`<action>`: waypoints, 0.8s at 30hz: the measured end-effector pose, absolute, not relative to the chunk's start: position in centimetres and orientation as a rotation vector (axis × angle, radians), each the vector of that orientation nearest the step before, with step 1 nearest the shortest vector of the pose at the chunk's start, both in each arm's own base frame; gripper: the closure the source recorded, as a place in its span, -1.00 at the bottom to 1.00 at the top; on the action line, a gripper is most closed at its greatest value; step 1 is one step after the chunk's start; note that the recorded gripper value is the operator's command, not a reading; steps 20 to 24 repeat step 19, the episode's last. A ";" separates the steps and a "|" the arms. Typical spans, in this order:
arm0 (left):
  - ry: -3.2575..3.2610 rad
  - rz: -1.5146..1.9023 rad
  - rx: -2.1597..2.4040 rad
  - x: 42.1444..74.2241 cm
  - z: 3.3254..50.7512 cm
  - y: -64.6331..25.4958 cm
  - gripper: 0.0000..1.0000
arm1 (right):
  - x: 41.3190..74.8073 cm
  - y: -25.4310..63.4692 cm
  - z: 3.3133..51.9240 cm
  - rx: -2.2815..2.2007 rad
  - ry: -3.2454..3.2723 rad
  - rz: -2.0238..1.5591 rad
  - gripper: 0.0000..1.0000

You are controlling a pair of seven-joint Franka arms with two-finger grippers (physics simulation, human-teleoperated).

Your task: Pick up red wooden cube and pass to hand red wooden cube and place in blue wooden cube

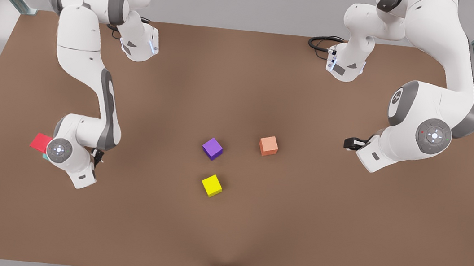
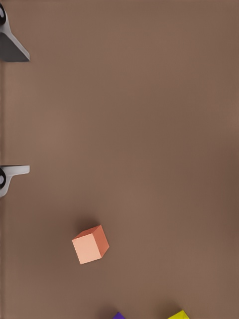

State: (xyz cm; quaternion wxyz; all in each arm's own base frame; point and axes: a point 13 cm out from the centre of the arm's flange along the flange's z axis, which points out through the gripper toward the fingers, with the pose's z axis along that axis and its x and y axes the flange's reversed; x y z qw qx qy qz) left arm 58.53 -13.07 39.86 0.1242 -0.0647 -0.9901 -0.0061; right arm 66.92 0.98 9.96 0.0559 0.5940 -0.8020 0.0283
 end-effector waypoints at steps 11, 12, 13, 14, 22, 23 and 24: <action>-2.885 -0.018 -0.188 58.5 39.8 -13.0 -1.00 | 61.3 -0.4 43.6 1.027 -2.949 -0.009 -1.00; -2.885 -0.018 -0.188 58.5 39.8 -13.0 -1.00 | 60.0 -1.3 44.4 0.957 -2.955 -0.019 -1.00; -2.885 -0.018 -0.188 58.5 39.8 -13.0 -1.00 | 58.6 -2.2 44.7 0.890 -2.954 -0.031 -1.00; -2.885 -0.018 -0.188 58.5 39.8 -13.0 -1.00 | 57.6 -2.9 45.1 0.830 -2.954 -0.038 -1.00; -2.885 -0.018 -0.191 58.5 39.8 -13.2 -1.00 | 55.1 -3.2 45.6 0.635 -2.942 -0.047 -1.00; -2.885 -0.018 -0.191 58.5 39.8 -13.2 -1.00 | 55.1 -3.2 45.6 0.635 -2.942 -0.047 -1.00; -2.885 -0.018 -0.191 58.5 39.8 -13.2 -1.00 | 55.1 -3.2 45.6 0.635 -2.942 -0.047 -1.00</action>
